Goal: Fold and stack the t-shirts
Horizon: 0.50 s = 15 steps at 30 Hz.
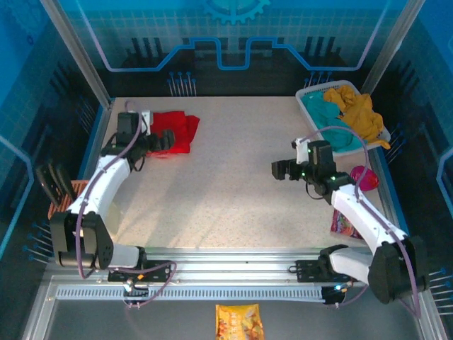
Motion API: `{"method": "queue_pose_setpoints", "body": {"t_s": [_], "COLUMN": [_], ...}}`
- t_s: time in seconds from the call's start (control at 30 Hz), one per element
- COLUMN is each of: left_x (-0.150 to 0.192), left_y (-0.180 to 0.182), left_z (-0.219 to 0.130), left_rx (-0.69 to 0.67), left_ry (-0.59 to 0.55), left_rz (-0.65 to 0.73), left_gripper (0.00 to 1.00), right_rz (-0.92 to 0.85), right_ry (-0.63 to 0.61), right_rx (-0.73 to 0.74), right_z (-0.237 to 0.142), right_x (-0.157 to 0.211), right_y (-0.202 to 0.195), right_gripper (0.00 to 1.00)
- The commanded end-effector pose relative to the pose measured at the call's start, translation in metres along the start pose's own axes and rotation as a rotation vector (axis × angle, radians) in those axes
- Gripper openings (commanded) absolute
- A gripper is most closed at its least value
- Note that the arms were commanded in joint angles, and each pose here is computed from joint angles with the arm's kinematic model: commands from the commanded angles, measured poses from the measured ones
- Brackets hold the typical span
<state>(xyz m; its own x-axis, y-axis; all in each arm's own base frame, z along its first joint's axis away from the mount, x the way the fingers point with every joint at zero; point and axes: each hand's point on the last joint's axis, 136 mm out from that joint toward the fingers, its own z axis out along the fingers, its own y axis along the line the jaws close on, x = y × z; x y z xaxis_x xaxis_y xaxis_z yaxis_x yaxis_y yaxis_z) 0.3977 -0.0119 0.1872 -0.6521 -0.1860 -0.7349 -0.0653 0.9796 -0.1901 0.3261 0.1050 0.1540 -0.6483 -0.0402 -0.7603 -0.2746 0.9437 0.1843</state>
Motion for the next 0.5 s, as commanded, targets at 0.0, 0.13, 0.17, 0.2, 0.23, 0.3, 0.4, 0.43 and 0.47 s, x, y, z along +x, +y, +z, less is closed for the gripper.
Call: {"method": "queue_pose_setpoints", "body": {"t_s": [0.0, 0.13, 0.17, 0.2, 0.23, 0.3, 0.4, 0.43, 0.47], "left_x": [-0.006, 0.018, 0.024, 0.028, 0.032, 0.037, 0.041, 0.042, 0.044], "left_y": [0.002, 0.008, 0.009, 0.011, 0.012, 0.017, 0.022, 0.023, 0.023], "left_z": [-0.003, 0.009, 0.012, 0.014, 0.015, 0.018, 0.022, 0.023, 0.026], "left_rx": [0.008, 0.017, 0.024, 0.026, 0.028, 0.014, 0.019, 0.022, 0.022], "left_ry": [-0.123, -0.137, -0.155, -0.184, -0.211, -0.266, -0.32, -0.334, -0.342], "left_rz": [0.034, 0.006, 0.012, 0.021, 0.029, 0.033, 0.02, 0.027, 0.043], "left_gripper": [0.99, 0.99, 0.99, 0.99, 0.99, 0.99, 0.99, 0.99, 0.99], "right_rz": [-0.086, -0.107, -0.103, -0.114, -0.128, -0.157, -0.192, -0.198, -0.196], "right_ry": [-0.152, -0.176, -0.189, -0.205, -0.222, -0.279, -0.334, -0.349, -0.364], "right_rx": [0.047, 0.127, 0.154, 0.17, 0.183, 0.227, 0.265, 0.274, 0.285], "right_z": [-0.005, -0.002, -0.001, 0.0, 0.0, -0.001, -0.003, -0.003, -0.003], "right_x": [-0.016, -0.005, -0.004, -0.002, -0.001, -0.002, -0.002, -0.001, -0.001], "right_y": [-0.014, -0.033, -0.039, -0.043, -0.046, -0.053, -0.06, -0.062, -0.065], "right_gripper": [1.0, 1.0, 1.0, 1.0, 1.0, 1.0, 1.0, 1.0, 1.0]}}
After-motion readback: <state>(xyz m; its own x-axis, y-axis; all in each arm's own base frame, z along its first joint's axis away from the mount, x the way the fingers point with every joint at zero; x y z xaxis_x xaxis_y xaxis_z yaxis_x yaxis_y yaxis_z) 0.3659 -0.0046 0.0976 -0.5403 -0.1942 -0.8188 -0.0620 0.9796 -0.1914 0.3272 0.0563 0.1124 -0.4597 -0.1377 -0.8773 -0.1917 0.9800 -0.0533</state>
